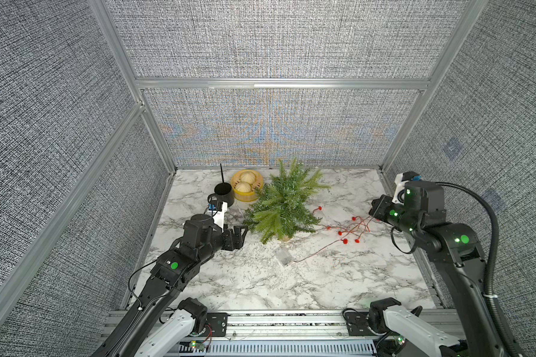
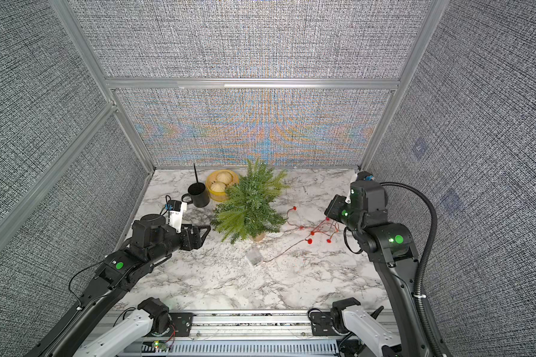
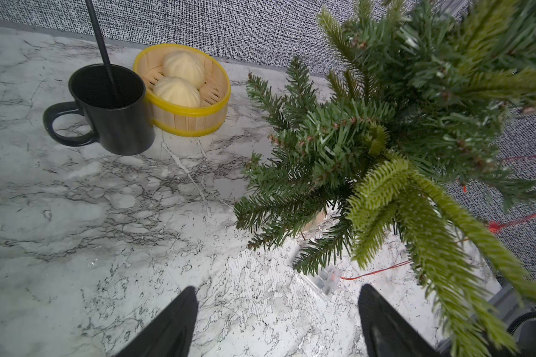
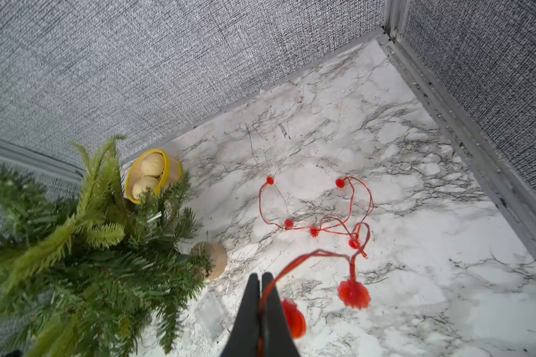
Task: Remove string lights from the small christmas tree
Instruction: Remove the light string from the Christmas tree.
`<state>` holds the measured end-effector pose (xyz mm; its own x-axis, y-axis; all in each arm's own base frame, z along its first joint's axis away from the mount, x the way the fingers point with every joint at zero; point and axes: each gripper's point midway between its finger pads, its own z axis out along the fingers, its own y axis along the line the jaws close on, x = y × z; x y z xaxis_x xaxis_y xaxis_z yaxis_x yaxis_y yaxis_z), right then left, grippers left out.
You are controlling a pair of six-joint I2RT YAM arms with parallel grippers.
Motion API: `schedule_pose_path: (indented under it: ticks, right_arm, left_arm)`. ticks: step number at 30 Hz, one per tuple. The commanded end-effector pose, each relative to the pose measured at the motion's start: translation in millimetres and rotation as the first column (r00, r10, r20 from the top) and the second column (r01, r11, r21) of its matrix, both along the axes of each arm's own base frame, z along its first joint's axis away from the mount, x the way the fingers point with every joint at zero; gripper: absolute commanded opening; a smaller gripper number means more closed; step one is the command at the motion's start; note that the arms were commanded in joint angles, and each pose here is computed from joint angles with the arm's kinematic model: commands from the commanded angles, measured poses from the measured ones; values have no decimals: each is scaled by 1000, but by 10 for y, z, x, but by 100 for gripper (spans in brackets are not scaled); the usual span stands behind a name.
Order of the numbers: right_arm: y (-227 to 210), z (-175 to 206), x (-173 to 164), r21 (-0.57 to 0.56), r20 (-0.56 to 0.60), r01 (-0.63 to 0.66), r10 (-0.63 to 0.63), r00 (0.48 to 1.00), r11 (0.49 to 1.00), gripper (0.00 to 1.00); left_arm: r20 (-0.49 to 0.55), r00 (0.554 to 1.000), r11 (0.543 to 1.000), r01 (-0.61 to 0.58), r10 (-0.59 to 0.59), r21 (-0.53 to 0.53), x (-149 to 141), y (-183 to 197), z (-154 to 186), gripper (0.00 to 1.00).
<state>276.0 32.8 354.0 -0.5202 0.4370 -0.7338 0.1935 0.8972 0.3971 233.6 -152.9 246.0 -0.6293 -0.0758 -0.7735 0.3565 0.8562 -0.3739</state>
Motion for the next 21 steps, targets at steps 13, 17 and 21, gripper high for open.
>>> schedule_pose_path:
  ticks: [13,17,21]
  right_arm:
    - [-372,100,859,109,43,57,-62,997,992,0]
    - [-493,-77,1030,96,1,89,-89,996,991,0]
    - [-507,-295,1211,86,-34,83,-81,996,993,0]
  left_arm:
    - [32,999,997,-20,18,69,196,2,-15,83]
    - [35,997,994,-66,63,90,253,67,-37,83]
    - [35,997,991,-72,69,113,307,78,-58,83]
